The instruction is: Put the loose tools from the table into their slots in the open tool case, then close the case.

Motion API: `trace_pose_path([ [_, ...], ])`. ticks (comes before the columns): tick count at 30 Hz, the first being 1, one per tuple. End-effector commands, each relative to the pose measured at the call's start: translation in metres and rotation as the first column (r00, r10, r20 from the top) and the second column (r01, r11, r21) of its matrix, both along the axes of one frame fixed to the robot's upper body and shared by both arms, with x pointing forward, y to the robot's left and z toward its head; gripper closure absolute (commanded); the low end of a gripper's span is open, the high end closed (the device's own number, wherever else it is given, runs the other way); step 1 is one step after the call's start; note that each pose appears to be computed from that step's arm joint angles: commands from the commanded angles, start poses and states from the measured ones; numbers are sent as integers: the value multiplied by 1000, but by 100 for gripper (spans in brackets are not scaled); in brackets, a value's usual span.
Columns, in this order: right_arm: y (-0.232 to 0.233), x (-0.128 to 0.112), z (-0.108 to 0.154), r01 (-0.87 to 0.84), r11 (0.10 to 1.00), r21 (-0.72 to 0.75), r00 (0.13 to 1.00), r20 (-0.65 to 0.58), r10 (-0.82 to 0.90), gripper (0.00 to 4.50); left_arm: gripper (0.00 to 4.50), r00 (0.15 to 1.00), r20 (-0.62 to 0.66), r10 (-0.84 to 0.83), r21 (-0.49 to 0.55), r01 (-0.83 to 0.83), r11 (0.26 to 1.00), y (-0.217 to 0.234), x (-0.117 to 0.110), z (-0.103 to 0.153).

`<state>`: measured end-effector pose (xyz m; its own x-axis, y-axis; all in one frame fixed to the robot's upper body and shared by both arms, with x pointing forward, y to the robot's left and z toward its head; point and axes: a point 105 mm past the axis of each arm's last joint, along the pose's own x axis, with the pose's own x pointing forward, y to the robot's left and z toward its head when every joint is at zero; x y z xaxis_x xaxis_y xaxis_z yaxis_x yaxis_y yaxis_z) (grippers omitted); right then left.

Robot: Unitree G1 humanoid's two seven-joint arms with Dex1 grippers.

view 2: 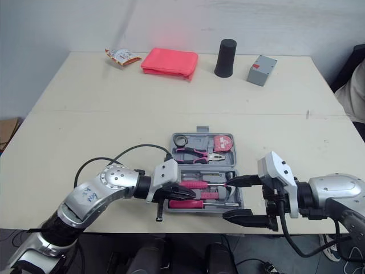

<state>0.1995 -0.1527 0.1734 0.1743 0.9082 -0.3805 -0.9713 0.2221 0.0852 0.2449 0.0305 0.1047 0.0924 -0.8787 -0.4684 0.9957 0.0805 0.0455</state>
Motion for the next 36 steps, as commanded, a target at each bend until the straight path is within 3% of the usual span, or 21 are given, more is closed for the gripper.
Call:
trace_pose_path([
  [1, 3, 0, 4, -13, 1000, 13, 1000, 29, 13, 0, 448, 999, 22, -48, 1, 48, 999, -4, -6, -13],
  [5, 3, 0, 3, -7, 1000, 11, 1000, 29, 7, 0, 448, 993, 41, -112, -57, 114, 992, -7, -16, -20],
  [10, 2, -1, 3, -6, 1000, 7, 1000, 24, 6, 0, 448, 996, 86, -24, -175, 39, 984, -9, -1, -4],
  [12, 2, -2, 3, -5, 1000, 6, 1000, 23, 5, 0, 448, 997, 77, -26, -175, 39, 984, -7, -1, -6],
  [27, 0, 0, 4, 1, 1000, -6, 1000, 28, -1, 0, 448, 996, 57, -64, 21, 63, 998, 9, -6, -58],
  [32, 0, 2, 4, 10, 1000, -5, 999, 35, -10, 0, 448, 998, 24, -64, 283, 55, 958, 31, -3, -87],
  [34, 0, 1, 3, 13, 1000, -4, 999, 34, -12, 0, 448, 998, -14, -57, 329, 58, 943, 36, -6, -91],
  [36, 0, 1, 2, 14, 1000, -4, 999, 31, -14, 0, 448, 998, -5, -69, 288, 68, 955, 30, -7, -82],
])
